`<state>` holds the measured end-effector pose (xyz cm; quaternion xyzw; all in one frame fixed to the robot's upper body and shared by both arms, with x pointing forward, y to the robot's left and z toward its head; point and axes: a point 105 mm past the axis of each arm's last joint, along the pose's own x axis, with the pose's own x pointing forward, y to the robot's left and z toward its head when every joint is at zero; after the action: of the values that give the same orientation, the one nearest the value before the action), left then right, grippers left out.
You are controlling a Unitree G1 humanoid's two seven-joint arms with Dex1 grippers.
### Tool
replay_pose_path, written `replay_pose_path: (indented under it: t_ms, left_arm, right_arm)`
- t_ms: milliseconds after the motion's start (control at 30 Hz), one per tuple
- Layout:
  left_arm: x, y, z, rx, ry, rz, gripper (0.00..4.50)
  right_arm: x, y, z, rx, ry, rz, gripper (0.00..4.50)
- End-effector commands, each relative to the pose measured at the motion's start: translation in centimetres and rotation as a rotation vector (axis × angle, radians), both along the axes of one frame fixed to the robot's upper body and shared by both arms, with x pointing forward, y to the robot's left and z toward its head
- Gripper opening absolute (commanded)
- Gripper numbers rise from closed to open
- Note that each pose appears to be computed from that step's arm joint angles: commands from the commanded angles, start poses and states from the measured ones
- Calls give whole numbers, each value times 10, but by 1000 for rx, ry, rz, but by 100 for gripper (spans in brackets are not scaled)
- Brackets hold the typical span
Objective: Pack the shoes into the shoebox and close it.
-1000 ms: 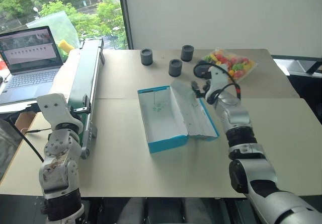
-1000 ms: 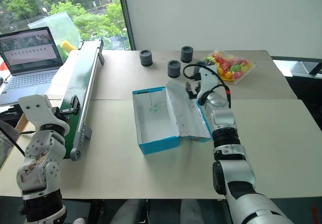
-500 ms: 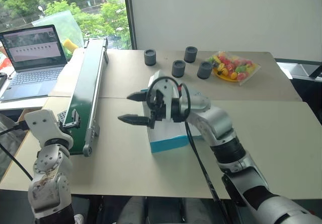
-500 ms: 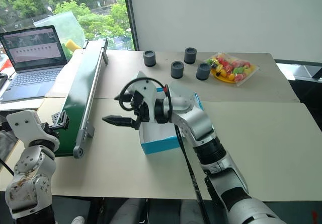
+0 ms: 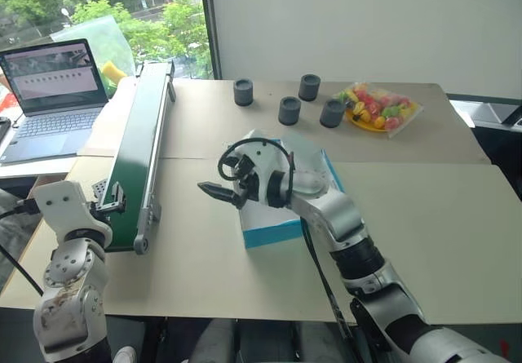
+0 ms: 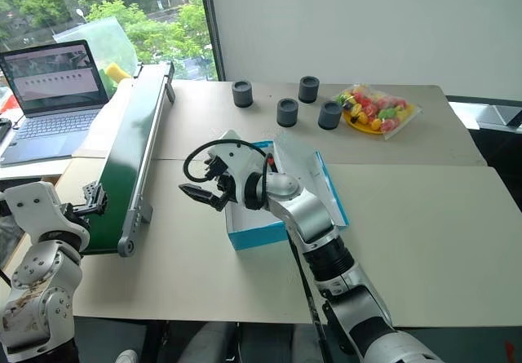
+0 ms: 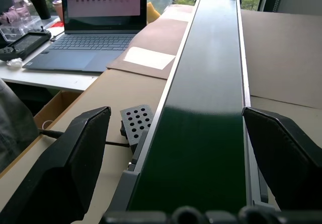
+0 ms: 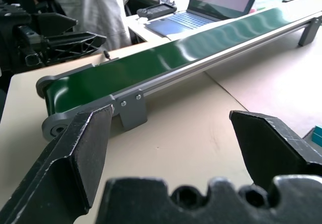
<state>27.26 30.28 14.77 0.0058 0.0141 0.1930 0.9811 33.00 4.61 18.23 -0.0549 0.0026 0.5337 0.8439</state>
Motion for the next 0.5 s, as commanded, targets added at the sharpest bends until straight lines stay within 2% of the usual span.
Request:
replay_pose_path:
  t_ms: [33, 500]
  left_arm:
    - [2, -4, 15, 53, -30, -25, 450]
    - [12, -22, 6, 41, -4, -93, 450]
  right_arm:
    - [-2, -2, 11, 32, -27, -3, 443]
    - [-2, -13, 0, -6, -22, -9, 443]
